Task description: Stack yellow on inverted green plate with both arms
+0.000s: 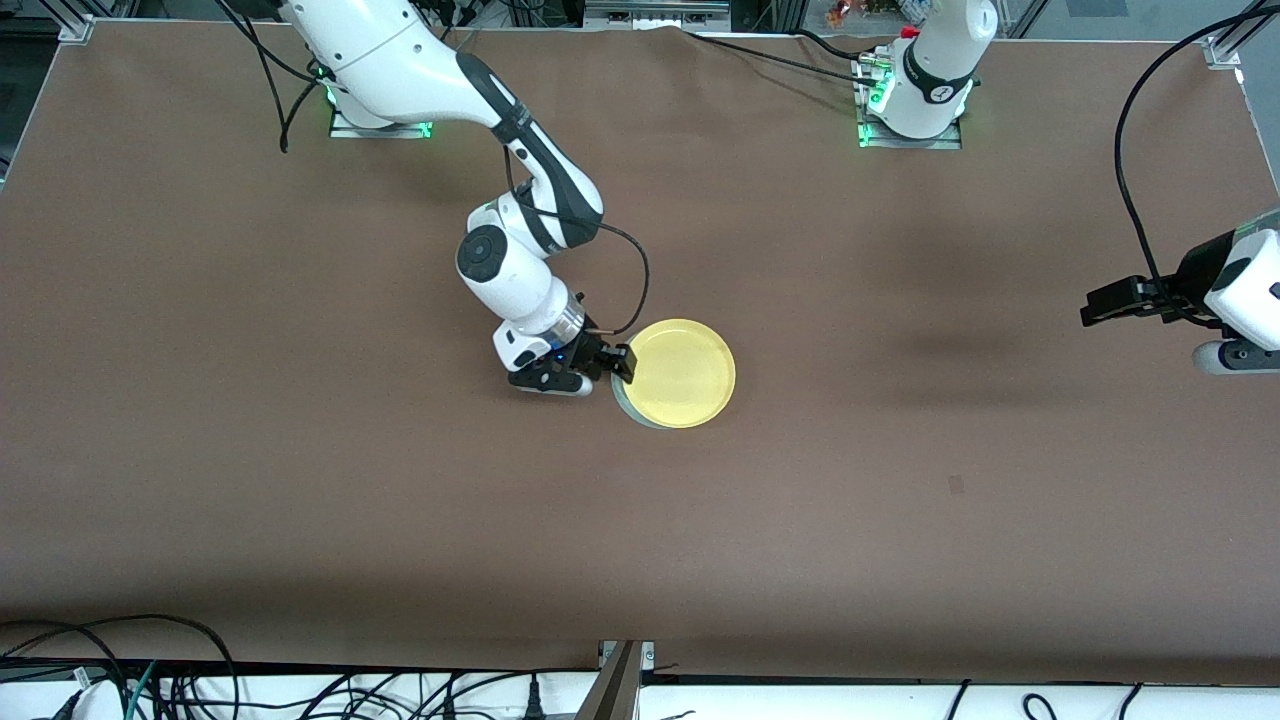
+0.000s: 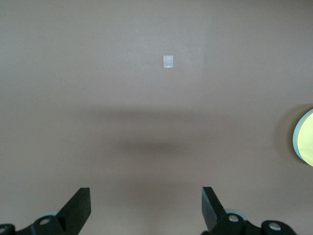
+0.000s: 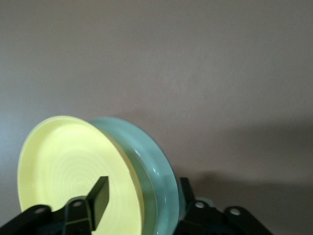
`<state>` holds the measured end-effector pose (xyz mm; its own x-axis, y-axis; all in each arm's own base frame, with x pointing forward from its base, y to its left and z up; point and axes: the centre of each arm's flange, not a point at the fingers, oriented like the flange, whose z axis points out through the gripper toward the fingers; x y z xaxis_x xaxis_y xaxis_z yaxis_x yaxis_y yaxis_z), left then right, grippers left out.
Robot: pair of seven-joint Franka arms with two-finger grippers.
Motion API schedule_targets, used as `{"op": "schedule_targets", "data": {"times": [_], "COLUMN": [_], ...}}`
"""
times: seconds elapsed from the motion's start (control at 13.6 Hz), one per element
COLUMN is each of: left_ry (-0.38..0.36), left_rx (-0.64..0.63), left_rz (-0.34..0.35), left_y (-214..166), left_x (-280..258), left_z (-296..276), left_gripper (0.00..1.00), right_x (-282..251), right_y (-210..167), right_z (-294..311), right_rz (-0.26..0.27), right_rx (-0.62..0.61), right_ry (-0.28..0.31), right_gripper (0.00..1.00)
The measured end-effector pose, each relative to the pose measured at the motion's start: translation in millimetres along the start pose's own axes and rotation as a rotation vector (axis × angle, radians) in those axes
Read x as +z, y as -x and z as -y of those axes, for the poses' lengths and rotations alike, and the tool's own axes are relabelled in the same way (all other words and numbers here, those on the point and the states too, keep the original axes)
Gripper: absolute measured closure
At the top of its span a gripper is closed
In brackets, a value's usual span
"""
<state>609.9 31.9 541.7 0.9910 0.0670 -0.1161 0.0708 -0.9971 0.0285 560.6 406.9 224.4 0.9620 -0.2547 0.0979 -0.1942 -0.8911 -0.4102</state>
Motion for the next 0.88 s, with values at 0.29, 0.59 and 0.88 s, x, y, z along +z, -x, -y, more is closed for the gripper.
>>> {"op": "schedule_targets", "data": {"times": [0.29,0.59,0.88], "left_ry": [0.0,0.0,0.0], "left_rx": [-0.001,-0.001,-0.001], "left_rz": [0.0,0.0,0.0], "left_y": [-0.1,-0.1,-0.1], "left_x": [0.0,0.0,0.0], "left_z": [0.8,0.8,0.7], "left_gripper": [0.0,0.0,0.0], "right_x": [-86.9,-193.1,-287.7], "right_y": [-42.0,-68.7,-83.7], "right_z": [-10.7,-27.9,-72.3], "right_rz": [-0.024,0.018,0.115], "right_rx": [0.022,-0.056,-0.18], "right_ry": [0.036,0.192,0.352], "right_gripper": [0.0,0.0,0.0]}}
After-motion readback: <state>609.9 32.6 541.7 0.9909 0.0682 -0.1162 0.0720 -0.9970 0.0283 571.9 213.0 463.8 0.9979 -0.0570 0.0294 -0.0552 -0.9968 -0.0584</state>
